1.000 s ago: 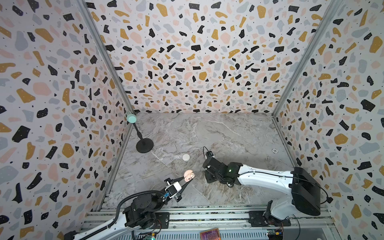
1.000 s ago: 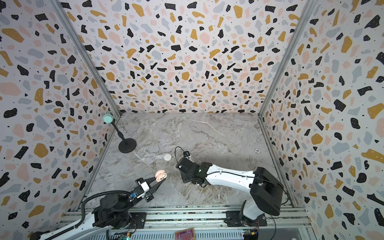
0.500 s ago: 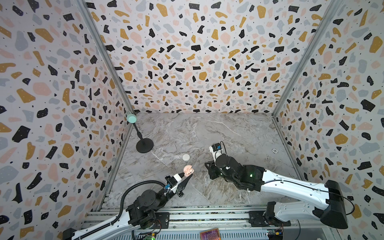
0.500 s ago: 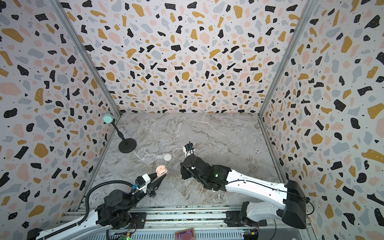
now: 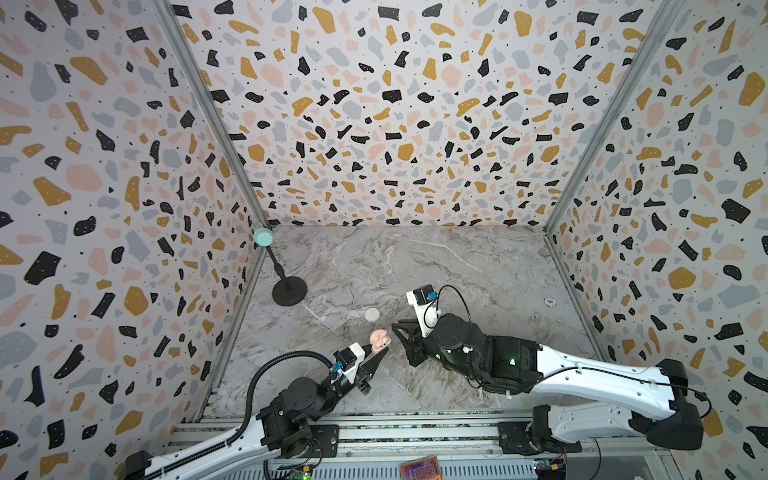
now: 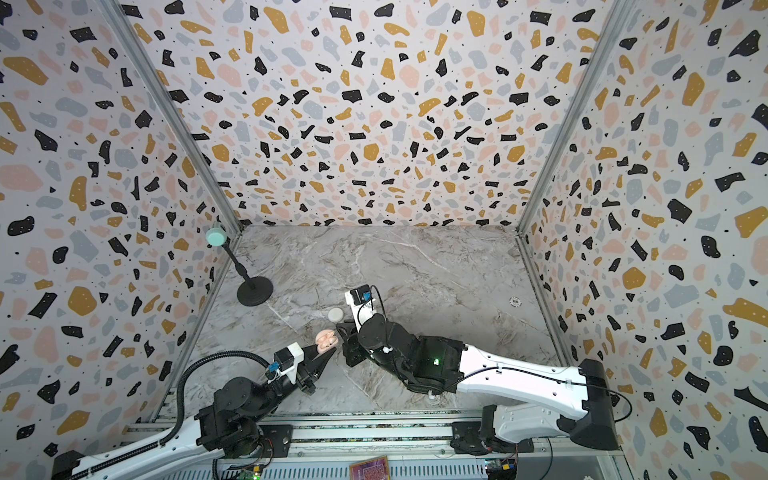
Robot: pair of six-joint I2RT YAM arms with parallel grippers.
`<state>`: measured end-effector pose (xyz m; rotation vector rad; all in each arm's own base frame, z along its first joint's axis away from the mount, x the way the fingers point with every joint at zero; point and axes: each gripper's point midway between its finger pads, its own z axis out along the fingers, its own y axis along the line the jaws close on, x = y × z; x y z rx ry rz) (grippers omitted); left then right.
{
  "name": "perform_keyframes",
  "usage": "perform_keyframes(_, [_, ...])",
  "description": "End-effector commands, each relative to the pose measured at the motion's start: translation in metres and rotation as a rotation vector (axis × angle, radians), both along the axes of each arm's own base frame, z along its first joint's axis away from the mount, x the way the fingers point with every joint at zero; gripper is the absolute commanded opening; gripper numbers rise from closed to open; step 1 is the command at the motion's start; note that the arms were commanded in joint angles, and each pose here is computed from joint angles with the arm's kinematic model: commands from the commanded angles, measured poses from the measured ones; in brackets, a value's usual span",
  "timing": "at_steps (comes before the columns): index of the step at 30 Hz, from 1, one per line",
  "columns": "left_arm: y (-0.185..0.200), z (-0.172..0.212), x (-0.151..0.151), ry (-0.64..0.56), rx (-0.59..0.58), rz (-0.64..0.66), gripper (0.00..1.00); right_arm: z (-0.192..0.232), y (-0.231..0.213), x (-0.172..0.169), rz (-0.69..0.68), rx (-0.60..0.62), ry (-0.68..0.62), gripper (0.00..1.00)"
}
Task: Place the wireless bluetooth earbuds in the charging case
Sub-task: 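Lift the earbud with the right gripper and swing it toward the pink case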
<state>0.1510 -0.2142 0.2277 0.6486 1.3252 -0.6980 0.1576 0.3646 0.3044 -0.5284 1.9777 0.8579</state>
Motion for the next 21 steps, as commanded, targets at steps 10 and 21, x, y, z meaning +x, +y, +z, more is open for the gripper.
perform_keyframes(10, [0.004,0.022,-0.003,-0.030,-0.093,-0.011,0.00,0.021,0.025,-0.018,0.073,0.068,-0.078,0.12])
perform_keyframes(21, [0.004,0.025,-0.004,-0.022,-0.113,-0.019,0.00,0.008,0.032,-0.026,0.106,0.072,-0.069,0.12])
